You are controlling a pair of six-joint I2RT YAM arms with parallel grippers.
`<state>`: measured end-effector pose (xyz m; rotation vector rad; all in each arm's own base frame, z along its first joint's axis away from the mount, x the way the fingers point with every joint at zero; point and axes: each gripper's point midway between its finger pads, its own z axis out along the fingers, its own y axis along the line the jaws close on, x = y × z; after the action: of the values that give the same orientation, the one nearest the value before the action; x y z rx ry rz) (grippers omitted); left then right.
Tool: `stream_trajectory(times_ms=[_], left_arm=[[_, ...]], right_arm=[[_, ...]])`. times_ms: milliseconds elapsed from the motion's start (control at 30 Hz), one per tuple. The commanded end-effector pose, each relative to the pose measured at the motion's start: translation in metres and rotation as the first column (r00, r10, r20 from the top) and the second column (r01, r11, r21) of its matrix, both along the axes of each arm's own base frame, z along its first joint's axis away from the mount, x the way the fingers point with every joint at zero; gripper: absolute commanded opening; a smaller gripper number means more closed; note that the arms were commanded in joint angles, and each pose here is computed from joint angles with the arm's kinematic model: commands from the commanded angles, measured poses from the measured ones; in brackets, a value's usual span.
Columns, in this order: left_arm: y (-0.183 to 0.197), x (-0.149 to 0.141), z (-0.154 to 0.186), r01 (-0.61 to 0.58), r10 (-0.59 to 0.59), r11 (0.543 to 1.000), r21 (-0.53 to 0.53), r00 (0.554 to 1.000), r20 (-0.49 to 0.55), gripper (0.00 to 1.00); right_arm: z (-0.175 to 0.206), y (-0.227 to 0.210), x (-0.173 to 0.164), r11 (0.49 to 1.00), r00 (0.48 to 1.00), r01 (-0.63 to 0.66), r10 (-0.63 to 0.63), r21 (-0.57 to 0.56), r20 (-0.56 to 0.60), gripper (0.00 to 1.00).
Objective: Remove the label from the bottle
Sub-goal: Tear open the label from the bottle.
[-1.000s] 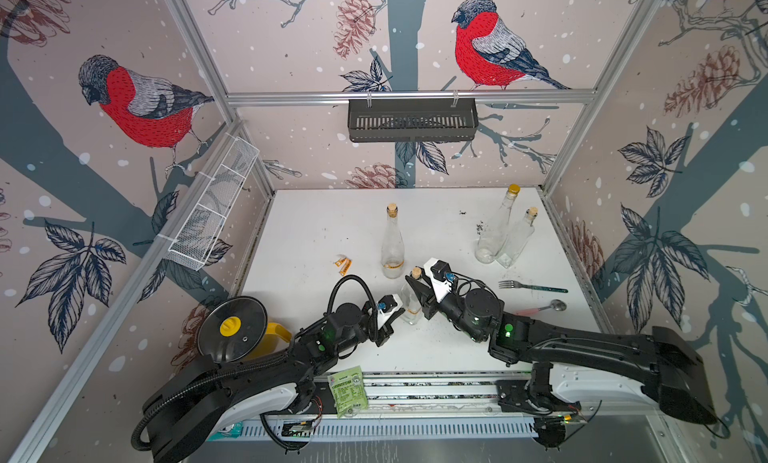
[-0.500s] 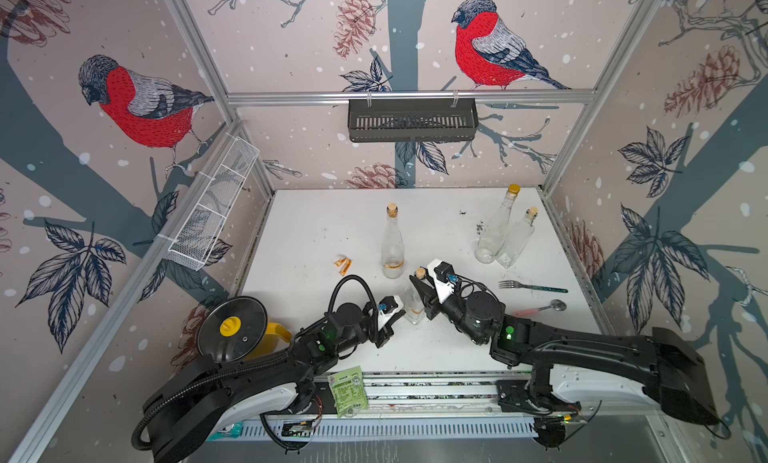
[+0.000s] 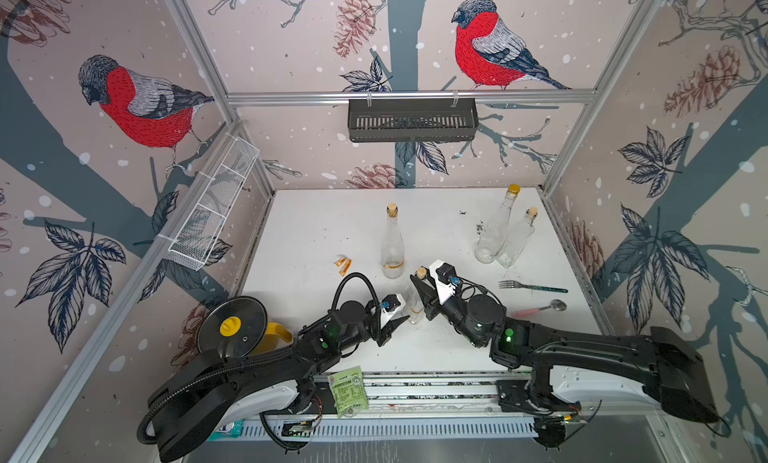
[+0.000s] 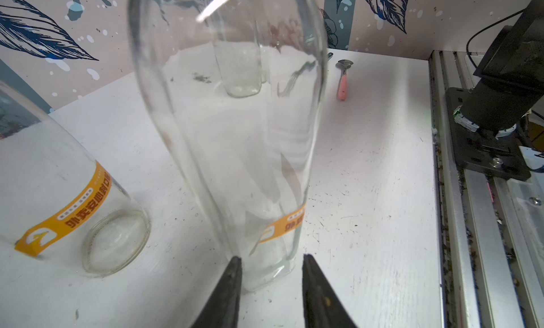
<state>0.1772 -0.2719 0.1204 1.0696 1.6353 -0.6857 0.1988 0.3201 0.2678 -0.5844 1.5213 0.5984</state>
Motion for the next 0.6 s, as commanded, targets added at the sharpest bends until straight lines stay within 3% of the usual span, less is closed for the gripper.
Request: stream_trajectory(times_ms=[0, 567], left_arm=[[-0.0011, 0.0045, 0.0114, -0.011, 0.012, 1.000, -0.028, 0.999, 0.045, 0.44], [-0.0020, 0.0024, 0.0129, 0.004, -0.002, 0.999, -0.037, 0.999, 0.051, 0.41]], right_arm=[[0.0211, -0.0003, -0.0005, 0.996, 1.000, 0.003, -0.005, 0.091, 0.028, 0.01], [0.0226, 0.0051, -0.0048, 0.995, 0.999, -0.031, 0.028, 0.091, 0.039, 0.01]])
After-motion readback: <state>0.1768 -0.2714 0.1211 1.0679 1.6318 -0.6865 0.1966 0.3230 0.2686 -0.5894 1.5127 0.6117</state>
